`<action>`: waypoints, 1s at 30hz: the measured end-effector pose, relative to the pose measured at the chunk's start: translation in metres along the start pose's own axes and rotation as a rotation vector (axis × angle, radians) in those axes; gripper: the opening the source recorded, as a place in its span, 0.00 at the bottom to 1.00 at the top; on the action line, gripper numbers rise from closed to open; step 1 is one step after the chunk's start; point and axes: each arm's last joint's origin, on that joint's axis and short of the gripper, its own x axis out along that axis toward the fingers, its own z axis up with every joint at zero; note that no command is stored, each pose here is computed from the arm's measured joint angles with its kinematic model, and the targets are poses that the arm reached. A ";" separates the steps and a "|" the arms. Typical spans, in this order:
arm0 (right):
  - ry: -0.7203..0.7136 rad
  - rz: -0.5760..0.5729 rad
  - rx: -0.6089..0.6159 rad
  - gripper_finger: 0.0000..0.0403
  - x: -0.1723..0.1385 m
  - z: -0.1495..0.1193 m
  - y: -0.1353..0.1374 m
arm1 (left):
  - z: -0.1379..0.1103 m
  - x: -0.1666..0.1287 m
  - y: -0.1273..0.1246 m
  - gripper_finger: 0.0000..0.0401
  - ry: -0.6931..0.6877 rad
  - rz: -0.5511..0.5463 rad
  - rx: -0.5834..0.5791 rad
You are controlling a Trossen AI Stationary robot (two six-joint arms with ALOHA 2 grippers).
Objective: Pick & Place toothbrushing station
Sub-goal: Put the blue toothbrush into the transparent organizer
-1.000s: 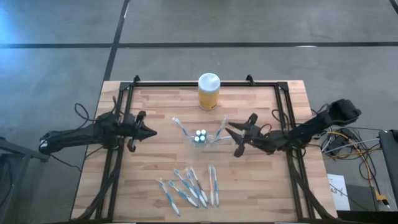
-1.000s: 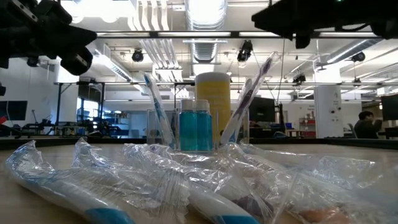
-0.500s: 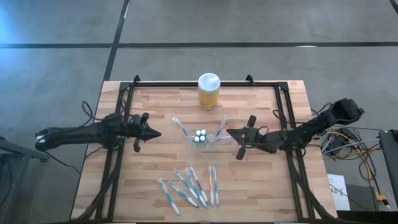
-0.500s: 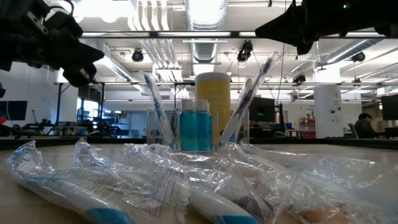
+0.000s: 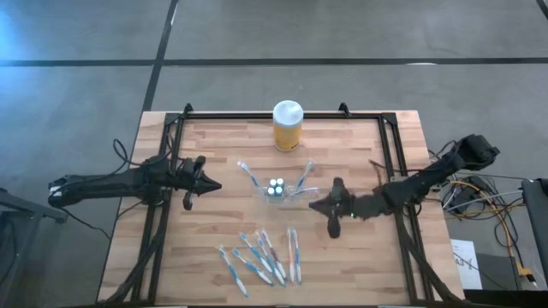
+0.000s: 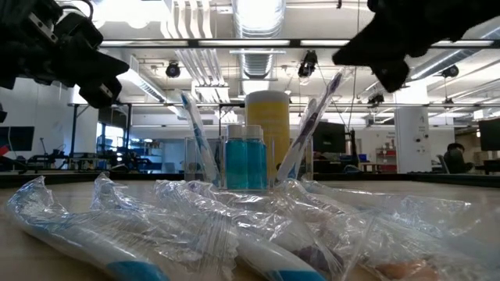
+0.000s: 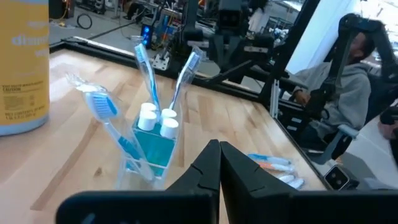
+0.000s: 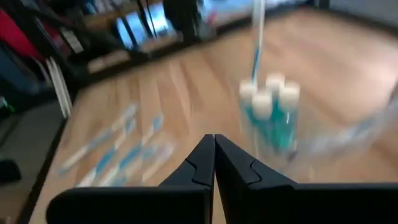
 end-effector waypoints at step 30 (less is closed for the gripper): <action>0.748 -0.318 0.216 0.42 0.111 -0.014 0.090 | -0.006 0.000 -0.001 0.01 0.044 -0.070 0.194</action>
